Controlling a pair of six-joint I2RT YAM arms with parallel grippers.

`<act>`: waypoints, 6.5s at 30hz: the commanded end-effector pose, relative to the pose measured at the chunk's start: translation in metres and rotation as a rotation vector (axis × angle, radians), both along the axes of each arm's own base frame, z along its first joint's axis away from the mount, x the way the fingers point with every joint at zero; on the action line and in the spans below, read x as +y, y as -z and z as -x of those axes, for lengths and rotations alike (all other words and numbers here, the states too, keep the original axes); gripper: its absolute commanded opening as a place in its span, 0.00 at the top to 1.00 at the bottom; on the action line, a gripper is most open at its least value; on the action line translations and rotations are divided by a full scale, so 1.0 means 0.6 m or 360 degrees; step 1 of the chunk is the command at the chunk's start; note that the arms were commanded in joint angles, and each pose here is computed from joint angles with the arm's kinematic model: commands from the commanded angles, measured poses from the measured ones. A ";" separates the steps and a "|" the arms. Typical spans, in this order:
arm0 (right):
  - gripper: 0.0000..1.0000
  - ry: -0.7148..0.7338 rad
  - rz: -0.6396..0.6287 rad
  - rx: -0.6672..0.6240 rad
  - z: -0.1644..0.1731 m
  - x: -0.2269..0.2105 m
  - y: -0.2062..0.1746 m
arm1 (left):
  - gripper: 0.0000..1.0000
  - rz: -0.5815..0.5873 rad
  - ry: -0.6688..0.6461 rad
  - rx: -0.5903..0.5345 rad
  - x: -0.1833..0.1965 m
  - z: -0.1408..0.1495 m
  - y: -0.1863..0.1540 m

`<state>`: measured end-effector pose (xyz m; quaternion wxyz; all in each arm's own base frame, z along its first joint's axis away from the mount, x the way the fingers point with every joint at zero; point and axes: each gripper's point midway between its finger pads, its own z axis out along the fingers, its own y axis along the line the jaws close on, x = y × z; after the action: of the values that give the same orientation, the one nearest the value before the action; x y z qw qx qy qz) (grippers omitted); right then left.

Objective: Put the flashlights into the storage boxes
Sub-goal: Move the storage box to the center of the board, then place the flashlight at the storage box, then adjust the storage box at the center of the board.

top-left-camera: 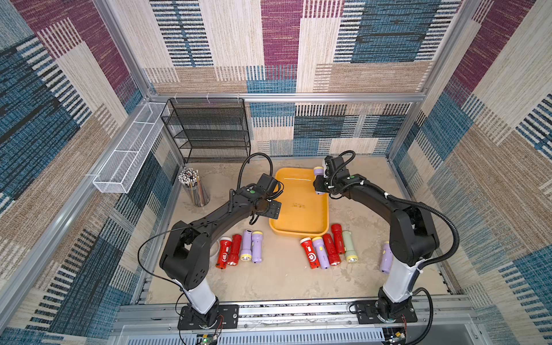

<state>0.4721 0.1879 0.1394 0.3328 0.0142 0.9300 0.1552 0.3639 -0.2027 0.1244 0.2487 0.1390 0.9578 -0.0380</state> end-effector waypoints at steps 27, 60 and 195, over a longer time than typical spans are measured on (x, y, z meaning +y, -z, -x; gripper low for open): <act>0.63 -0.0235 -0.0118 0.0129 -0.057 0.178 0.066 | 0.10 0.0156 -0.0121 -0.0098 0.034 0.054 -0.001; 0.31 -0.0228 -0.0246 0.0200 -0.086 0.238 0.051 | 0.12 0.0374 -0.0036 -0.0143 0.028 0.102 -0.025; 0.30 0.0347 0.0196 0.0505 0.337 -0.109 0.074 | 0.10 0.0458 0.0061 -0.0175 -0.015 0.073 -0.041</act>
<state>0.2723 0.1260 0.0972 0.1995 0.1077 0.9719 0.0633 0.3200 -0.2097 0.1473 0.3150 0.1082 0.9272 -0.1713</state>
